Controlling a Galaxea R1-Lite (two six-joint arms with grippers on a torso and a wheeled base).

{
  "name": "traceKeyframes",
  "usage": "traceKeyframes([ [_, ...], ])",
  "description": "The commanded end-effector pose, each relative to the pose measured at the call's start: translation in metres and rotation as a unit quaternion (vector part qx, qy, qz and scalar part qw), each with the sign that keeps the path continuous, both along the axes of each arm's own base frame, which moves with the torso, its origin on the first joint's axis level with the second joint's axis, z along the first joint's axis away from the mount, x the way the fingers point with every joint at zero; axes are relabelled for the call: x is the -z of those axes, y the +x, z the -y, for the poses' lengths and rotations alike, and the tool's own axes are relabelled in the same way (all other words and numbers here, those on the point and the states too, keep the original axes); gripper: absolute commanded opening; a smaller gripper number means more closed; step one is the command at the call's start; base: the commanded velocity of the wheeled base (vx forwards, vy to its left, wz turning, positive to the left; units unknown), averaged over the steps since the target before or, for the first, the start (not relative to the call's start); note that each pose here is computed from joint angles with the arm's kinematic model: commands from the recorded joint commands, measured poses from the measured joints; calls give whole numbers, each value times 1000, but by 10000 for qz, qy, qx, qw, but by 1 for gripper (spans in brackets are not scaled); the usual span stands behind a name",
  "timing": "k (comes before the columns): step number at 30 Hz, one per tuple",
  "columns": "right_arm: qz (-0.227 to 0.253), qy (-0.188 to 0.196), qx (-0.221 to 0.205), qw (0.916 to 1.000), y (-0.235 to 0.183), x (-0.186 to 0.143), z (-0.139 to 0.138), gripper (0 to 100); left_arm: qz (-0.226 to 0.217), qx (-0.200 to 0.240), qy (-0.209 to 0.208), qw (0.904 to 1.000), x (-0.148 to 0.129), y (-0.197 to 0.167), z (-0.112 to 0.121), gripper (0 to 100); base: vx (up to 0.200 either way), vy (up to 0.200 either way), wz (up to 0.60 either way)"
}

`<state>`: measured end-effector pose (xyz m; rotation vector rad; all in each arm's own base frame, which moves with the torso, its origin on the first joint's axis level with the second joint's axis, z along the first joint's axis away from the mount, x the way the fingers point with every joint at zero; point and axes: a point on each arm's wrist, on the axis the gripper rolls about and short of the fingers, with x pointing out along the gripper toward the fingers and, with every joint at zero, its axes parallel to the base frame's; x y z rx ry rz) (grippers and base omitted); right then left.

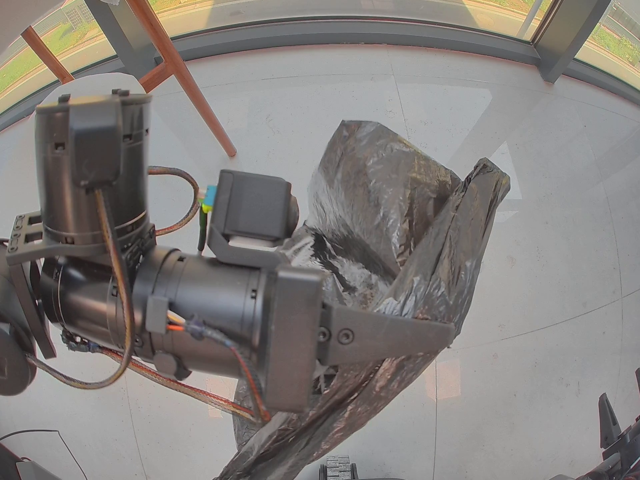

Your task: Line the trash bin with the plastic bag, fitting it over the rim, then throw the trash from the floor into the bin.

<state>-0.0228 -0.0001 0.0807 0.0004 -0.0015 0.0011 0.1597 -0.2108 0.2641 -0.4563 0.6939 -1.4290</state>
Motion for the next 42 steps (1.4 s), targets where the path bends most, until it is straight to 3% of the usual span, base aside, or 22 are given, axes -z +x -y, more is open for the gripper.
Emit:
traceKeyframes([
  [1,-7,6,13,10000,0,5,0,100,-67,3,81,9999,6,3,4,0,0,0,0],
  [7,46,13,13,10000,0,4,0,100,-134,-11,169,9998,12,7,8,0,0,0,0],
  [8,671,190,-184,9974,-8,-26,0,100,-162,-25,209,9996,15,7,7,0,0,0,0],
  [9,938,336,-341,9944,-11,-49,0,100,-179,-23,239,9996,17,7,7,0,0,0,0],
  [12,365,748,-882,9926,8,-77,1,100,-177,-11,261,9995,19,6,6,0,0,0,0],
  [14,146,1345,-1549,9786,17,-101,0,100,-67,-21,304,9995,22,8,6,0,0,0,0],
  [18,-422,1854,-2368,9528,48,-143,-13,100,186,-177,350,9991,25,18,0,0,0,0,0],
  [20,-500,1943,-2618,9440,62,-167,-22,100,358,-252,346,9984,24,23,-3,0,0,0,0],
  [26,-706,1918,-2951,9334,94,-195,-41,100,437,-467,349,9973,22,31,-13,0,0,0,0],
  [27,-849,1892,-3225,9236,111,-206,-50,100,614,-621,388,9954,23,36,-16,0,0,0,0],
  [28,-858,1891,-3231,9233,112,-206,-50,100,625,-624,397,9953,23,36,-16,0,0,0,0],
  [29,-985,1876,-3351,9181,125,-210,-56,100,961,-865,512,9903,24,40,-18,0,0,0,0],
  [30,-985,1876,-3351,9181,125,-210,-56,100,961,-865,512,9903,24,40,-18,0,0,0,0],
  [32,-1151,1866,-3461,9122,139,-212,-63,100,1576,-1087,829,9780,33,47,-14,0,0,0,0],
  [36,-1395,1861,-3404,9111,154,-206,-70,100,2190,-1202,1109,9619,36,51,-12,0,0,0,0],
  [39,-1789,1905,-3315,9066,174,-195,-79,100,2734,-1253,1372,9438,39,52,-11,0,0,0,0],
  [42,-2006,1911,-3262,9038,186,-188,-85,100,3297,-1288,1735,9190,44,56,-10,0,0,0,0],
])
